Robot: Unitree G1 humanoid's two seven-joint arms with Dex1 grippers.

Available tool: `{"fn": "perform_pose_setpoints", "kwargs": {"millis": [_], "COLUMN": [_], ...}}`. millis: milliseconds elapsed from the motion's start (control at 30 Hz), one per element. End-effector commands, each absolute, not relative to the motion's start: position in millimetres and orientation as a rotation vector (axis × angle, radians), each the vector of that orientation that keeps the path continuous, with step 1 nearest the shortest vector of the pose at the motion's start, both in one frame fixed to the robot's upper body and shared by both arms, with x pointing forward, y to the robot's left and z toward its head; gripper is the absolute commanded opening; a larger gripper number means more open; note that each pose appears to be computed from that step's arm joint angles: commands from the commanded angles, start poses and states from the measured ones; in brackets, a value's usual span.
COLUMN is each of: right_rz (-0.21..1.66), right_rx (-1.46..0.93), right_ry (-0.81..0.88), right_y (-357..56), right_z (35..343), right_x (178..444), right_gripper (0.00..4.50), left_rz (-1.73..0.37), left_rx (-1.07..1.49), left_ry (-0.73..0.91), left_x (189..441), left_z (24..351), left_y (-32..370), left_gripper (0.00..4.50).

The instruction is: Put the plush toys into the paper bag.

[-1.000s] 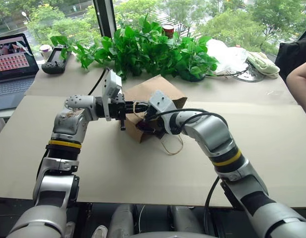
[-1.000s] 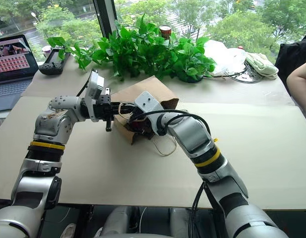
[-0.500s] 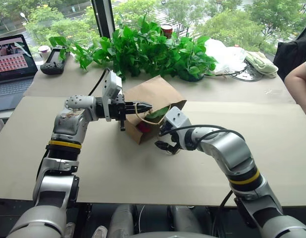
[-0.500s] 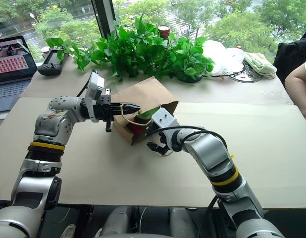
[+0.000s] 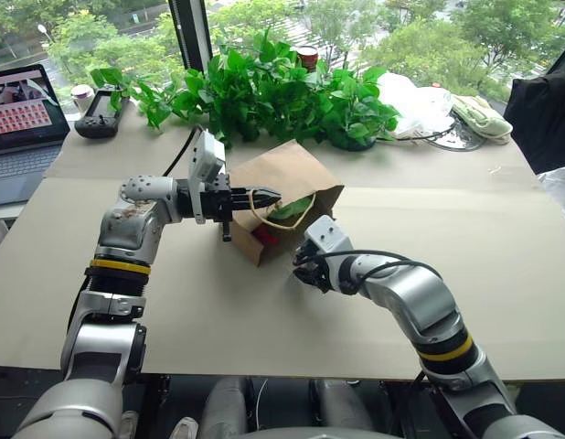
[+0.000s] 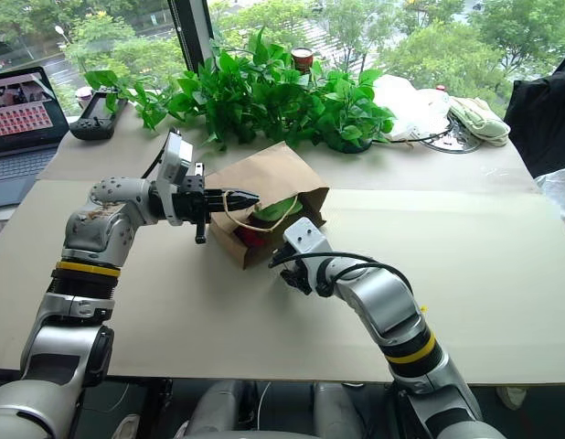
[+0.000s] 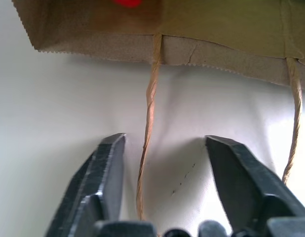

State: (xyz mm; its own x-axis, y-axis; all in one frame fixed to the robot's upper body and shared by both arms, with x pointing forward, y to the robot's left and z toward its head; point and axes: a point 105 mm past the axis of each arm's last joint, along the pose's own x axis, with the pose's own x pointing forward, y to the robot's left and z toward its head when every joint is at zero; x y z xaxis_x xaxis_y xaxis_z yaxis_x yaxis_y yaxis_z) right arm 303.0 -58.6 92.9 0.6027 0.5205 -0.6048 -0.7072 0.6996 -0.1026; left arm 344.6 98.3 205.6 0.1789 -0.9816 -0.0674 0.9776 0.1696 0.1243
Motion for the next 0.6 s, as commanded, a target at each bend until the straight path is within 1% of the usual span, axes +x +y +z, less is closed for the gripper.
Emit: {"fn": "perform_pose_setpoints", "kwargs": {"millis": [33, 67, 133, 233, 367, 500, 600], "right_rz": [0.766, 0.766, 0.768, 0.768, 0.724, 0.674, 0.677], "right_rx": [-0.359, -0.361, -0.358, -0.343, -0.302, -0.274, -0.307], "right_ry": [0.607, 0.604, 0.593, 0.568, 0.517, 0.400, 0.300], "right_y": [-52, -52, -49, -46, -49, -62, -72], "right_z": [84, 84, 86, 91, 104, 136, 163], "right_x": [296, 296, 297, 299, 310, 322, 322], "right_gripper": [1.03, 0.65, 0.05, 0.05, 0.05, 0.05, 0.05], "left_rz": [-1.399, -1.398, -1.398, -1.398, -1.400, -1.400, -1.383], "left_rx": [0.181, 0.181, 0.182, 0.182, 0.180, 0.168, 0.142], "left_ry": [-0.077, -0.077, -0.076, -0.075, -0.076, -0.086, -0.107], "left_x": [344, 344, 344, 344, 344, 346, 350], "left_z": [218, 218, 218, 218, 217, 218, 222], "left_y": [97, 97, 97, 97, 96, 92, 90], "left_gripper": [0.00, 0.00, 0.00, 0.00, 0.00, 0.00, 0.00]}}
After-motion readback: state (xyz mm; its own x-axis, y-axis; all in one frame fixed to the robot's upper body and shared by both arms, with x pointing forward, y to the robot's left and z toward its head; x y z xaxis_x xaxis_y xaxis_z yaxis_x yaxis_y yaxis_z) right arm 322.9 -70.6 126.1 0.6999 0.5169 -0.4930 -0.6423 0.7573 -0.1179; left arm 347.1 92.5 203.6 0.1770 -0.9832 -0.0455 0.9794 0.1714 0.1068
